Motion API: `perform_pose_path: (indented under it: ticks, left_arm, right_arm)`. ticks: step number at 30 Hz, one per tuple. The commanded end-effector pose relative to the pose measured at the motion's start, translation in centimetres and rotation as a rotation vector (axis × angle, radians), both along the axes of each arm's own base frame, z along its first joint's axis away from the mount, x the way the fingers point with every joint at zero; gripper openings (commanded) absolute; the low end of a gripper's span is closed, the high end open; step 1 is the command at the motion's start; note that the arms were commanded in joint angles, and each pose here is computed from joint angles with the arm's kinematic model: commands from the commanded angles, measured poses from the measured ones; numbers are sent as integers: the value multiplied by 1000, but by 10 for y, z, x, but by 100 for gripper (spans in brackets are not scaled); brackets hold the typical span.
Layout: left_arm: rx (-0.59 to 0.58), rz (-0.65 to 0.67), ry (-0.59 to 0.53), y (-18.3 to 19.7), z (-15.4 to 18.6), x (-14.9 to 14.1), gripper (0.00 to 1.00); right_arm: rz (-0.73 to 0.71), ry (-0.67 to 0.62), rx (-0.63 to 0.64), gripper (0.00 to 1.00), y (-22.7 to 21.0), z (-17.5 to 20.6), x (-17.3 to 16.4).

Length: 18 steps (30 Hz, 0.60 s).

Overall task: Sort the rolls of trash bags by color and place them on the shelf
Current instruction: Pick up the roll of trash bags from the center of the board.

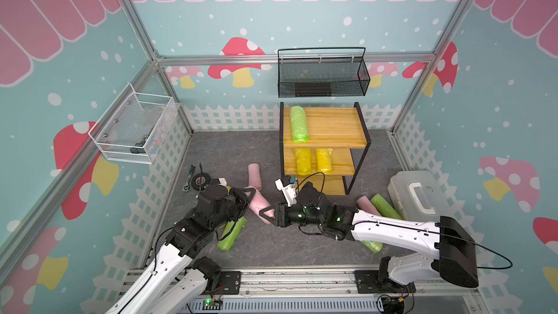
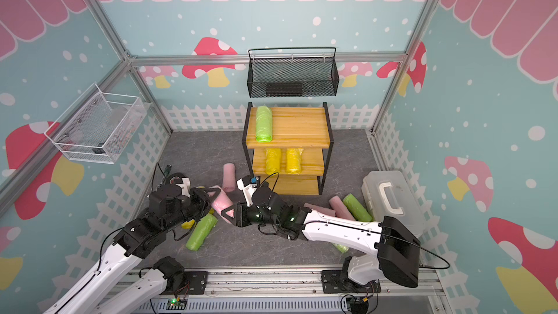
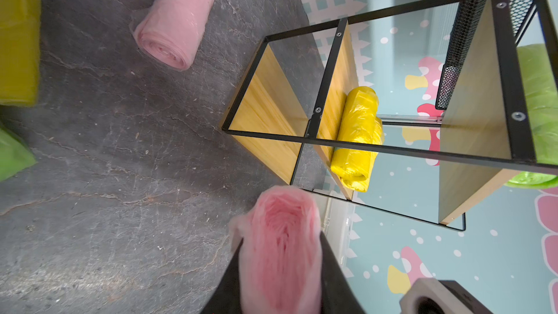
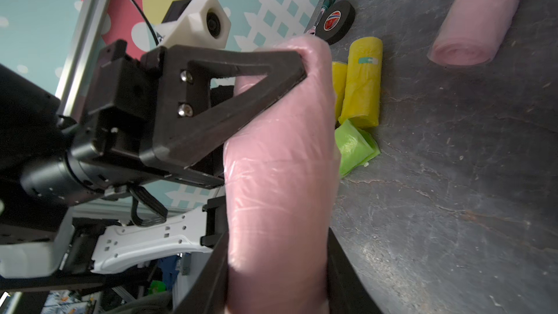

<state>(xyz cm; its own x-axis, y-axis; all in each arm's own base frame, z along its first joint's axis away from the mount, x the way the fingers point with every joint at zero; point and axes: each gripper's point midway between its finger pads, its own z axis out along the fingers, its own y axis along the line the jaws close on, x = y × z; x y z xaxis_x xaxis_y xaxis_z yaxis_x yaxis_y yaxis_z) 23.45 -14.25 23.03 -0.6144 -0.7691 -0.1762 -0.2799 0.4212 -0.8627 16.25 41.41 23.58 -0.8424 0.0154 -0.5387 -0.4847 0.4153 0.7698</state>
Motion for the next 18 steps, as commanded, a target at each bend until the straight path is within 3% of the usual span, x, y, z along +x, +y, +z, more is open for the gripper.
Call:
perform_pose_path:
  ticks: [1, 5, 8, 11, 18]
  left_arm:
    - [-26, 2, -48, -2, 11, 3, 0]
    - [2, -3, -44, -2, 4, 3, 62]
    - [35, -3, -37, 1, -2, 3, 86]
    - [89, -13, -31, 4, -6, 2, 92]
    - [232, -39, -2, 13, -20, 0, 90]
  right_arm:
    - [-1, 26, 2, 24, 4, -12, -2]
    - [-15, 81, 12, 0, 4, -31, -3]
    - [-57, 120, 18, 0, -6, -46, -2]
    - [-92, 135, 12, 0, -18, -59, 0]
    - [-266, 161, 33, 0, -59, -86, 11]
